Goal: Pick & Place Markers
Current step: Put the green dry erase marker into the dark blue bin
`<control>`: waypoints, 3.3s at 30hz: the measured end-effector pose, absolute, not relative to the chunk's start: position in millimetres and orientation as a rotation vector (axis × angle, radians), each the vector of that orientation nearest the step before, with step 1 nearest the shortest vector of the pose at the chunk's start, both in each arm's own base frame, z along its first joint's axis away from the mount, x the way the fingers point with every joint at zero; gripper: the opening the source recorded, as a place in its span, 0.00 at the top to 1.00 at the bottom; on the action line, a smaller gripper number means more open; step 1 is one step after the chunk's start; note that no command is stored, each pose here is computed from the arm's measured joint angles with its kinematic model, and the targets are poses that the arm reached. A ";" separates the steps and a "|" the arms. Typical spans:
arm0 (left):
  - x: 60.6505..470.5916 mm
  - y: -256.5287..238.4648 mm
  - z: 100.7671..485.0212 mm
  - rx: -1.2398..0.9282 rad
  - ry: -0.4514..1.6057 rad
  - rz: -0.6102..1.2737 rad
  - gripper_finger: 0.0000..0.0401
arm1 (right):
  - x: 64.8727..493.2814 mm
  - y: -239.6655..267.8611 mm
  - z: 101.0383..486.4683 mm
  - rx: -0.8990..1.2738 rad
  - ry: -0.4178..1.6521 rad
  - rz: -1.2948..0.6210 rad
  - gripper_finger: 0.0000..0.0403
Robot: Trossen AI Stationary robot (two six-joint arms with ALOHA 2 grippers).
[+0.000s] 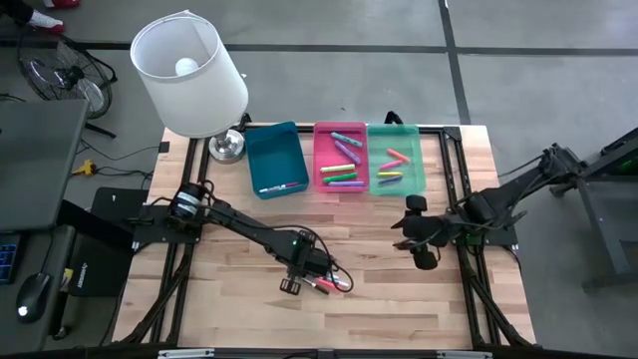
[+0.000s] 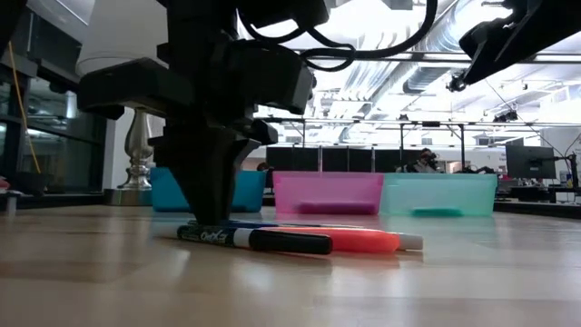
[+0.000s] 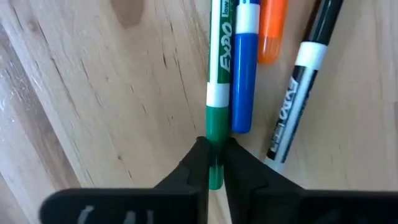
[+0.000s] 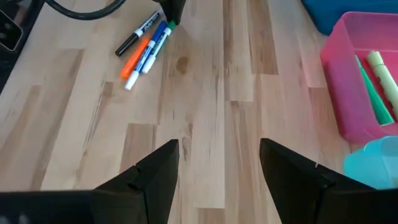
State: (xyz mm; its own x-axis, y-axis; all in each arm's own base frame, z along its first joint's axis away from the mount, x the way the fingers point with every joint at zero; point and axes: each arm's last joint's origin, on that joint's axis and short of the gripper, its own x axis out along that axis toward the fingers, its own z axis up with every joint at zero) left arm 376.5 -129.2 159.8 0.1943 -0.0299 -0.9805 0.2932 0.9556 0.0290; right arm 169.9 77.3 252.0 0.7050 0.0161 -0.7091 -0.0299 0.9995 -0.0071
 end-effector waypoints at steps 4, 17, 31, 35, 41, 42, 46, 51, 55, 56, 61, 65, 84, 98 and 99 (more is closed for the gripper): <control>376.9 -129.2 162.1 0.229 1.349 -0.226 0.96 | 167.6 81.9 252.1 -0.009 0.781 0.024 0.47; 387.2 -111.5 163.0 0.258 1.295 -0.112 1.00 | 157.7 98.9 253.2 0.020 0.732 -0.010 0.47; 399.9 -94.8 172.0 0.231 1.232 -0.091 1.00 | 200.7 135.2 197.9 -0.124 0.780 -0.150 0.47; 399.2 -95.3 171.8 0.221 1.240 -0.107 1.00 | 208.1 140.9 184.3 -0.123 0.798 -0.163 0.47; 401.2 -92.9 172.7 0.320 1.212 -0.063 0.98 | 210.8 143.5 179.2 -0.119 0.808 -0.153 0.47; 402.0 -92.5 173.1 0.346 1.202 -0.051 0.97 | 210.8 143.4 179.2 -0.120 0.809 -0.153 0.47; 406.1 -87.1 178.8 0.382 1.186 -0.043 0.86 | 210.9 143.5 179.4 -0.108 0.806 -0.156 0.47; 413.3 -60.9 181.4 0.368 1.175 -0.011 0.61 | 210.9 143.6 179.6 -0.093 0.804 -0.162 0.47; 419.8 -33.6 182.7 0.382 1.153 0.000 0.47 | 211.3 143.9 179.9 -0.088 0.799 -0.160 0.47; 420.8 -26.6 182.8 0.381 1.151 -0.008 0.46 | 211.5 144.1 180.1 -0.085 0.796 -0.159 0.47; 427.0 6.6 171.3 0.351 1.156 -0.087 0.46 | 212.0 144.5 180.5 -0.080 0.790 -0.157 0.47; 432.4 28.8 157.4 0.382 1.157 -0.062 0.48 | 212.2 144.6 180.6 -0.083 0.788 -0.155 0.47; 448.9 23.6 171.7 0.517 1.003 -0.155 0.48 | 212.2 144.7 180.7 -0.096 0.791 -0.144 0.47; 424.7 23.2 225.7 0.216 1.023 -0.018 0.48 | 242.9 85.8 179.7 0.325 0.784 -0.449 0.47; 421.7 22.7 227.3 0.212 1.041 -0.018 0.48 | 244.7 81.2 179.6 0.340 0.790 -0.457 0.47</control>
